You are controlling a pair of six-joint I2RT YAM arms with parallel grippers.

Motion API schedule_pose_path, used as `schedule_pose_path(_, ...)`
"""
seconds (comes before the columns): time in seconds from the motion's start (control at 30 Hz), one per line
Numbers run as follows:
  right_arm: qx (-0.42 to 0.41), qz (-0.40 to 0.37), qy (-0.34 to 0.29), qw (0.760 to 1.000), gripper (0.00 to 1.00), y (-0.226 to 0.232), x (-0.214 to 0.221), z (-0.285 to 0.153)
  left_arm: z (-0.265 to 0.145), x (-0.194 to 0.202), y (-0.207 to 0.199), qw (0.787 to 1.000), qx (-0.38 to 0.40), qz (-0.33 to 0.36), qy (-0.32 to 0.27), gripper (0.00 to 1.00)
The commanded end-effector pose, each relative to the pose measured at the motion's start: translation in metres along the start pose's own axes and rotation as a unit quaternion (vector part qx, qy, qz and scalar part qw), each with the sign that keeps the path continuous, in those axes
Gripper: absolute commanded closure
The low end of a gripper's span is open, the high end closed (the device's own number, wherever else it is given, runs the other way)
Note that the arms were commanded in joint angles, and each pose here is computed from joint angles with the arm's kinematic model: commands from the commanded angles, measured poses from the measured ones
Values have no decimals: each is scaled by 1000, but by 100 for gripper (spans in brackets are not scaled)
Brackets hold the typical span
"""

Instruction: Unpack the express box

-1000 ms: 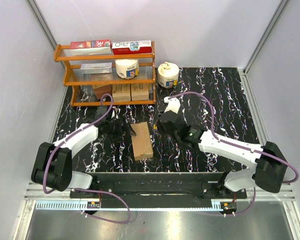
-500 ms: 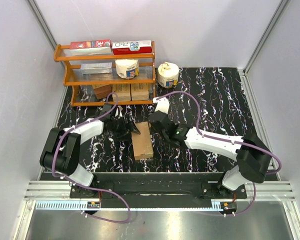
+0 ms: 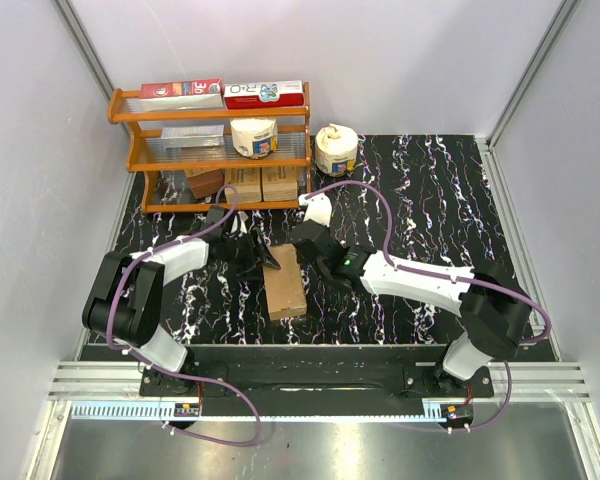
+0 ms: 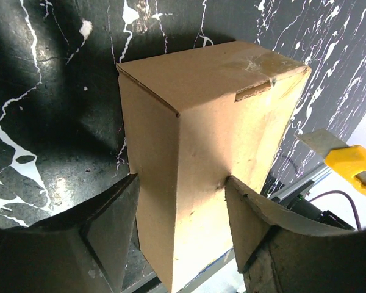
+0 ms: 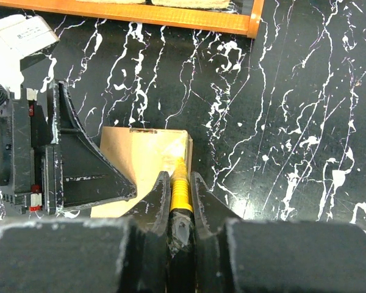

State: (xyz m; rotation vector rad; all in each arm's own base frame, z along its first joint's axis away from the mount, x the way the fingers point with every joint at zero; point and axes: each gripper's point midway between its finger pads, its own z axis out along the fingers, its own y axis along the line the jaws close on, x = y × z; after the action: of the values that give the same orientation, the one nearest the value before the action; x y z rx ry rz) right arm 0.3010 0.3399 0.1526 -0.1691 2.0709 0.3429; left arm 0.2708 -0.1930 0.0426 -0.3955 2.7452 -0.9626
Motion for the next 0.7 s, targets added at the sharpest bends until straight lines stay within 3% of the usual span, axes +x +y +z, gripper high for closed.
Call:
schedule_pose_path(0.0, 10, 9, -22, 1000, 100, 6, -18, -1, 3, -1, 0, 1000, -2, 1, 2, 41)
schedule_pose_path(0.23, 11, 2, -5, 1000, 100, 5, -6, 3, 6, 0, 3, 1000, -6, -4, 7, 48)
schedule_pose_path(0.67, 10, 3, 14, 1000, 100, 6, 5, 5, 7, 2, 5, 1000, -9, -10, 9, 50)
